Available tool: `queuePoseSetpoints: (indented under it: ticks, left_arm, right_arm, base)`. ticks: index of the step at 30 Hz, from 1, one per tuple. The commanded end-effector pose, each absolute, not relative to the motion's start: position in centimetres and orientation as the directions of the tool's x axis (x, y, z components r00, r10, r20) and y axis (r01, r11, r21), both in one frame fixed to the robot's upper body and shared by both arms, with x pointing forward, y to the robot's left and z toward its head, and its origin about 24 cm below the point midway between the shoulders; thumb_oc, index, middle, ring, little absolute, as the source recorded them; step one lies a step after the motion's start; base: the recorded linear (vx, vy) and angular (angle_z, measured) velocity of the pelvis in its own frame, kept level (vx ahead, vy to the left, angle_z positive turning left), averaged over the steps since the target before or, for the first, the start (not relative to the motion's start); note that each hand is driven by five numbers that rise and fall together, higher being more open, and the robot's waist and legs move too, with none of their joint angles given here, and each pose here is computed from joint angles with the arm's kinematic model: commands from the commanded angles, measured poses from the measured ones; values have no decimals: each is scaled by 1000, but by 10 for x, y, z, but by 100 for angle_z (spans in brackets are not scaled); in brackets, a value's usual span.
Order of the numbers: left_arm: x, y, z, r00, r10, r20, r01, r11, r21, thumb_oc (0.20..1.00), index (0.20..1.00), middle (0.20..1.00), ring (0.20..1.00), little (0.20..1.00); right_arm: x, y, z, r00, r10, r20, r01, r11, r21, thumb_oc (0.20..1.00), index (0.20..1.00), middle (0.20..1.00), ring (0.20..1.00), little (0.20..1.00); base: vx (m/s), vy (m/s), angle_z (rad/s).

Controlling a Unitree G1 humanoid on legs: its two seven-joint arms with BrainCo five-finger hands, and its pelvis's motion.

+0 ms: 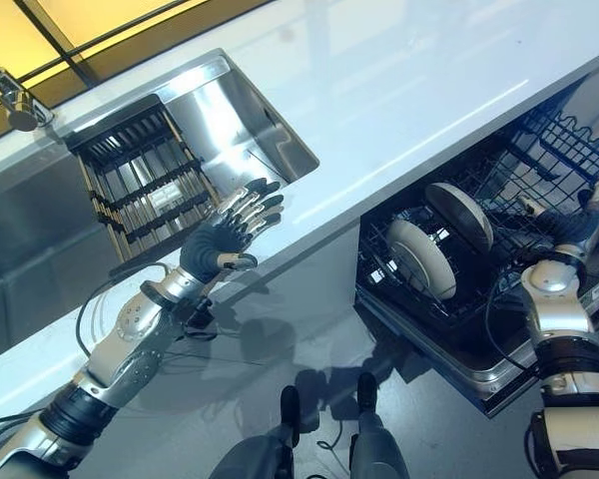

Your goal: Pick up plates and place into dishwasher.

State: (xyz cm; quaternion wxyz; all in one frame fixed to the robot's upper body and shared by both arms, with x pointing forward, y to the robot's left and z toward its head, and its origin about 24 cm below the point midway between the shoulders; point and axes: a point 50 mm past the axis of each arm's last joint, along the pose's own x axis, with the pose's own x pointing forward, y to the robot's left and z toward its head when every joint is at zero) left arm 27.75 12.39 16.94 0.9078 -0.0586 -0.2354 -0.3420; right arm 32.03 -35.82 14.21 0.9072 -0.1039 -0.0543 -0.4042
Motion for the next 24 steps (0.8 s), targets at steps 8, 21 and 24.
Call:
queuePoseSetpoints:
  ticks: [8, 21, 24]
  left_arm:
    - [277, 114, 177, 619, -583, 527, 664, 746, 46, 1000, 1000, 1000, 1000, 1000]
    - [285, 110, 179, 613, -586, 529, 670, 741, 45, 1000, 1000, 1000, 1000, 1000]
    - [285, 112, 178, 611, -596, 521, 675, 736, 49, 1000, 1000, 1000, 1000, 1000]
  right_arm:
    - [338, -355, 152, 685, -724, 82, 708, 687, 165, 1000, 1000, 1000, 1000, 1000]
    - [348, -350, 114, 751, -639, -167, 643, 649, 408, 1000, 1000, 1000, 1000, 1000]
    - [352, -342, 111, 823, -542, -171, 541, 653, 530, 1000, 1000, 1000, 1000, 1000]
  base:
    - [-42, 19, 3]
    - [-1, 3, 2]
    - [25, -22, -11]
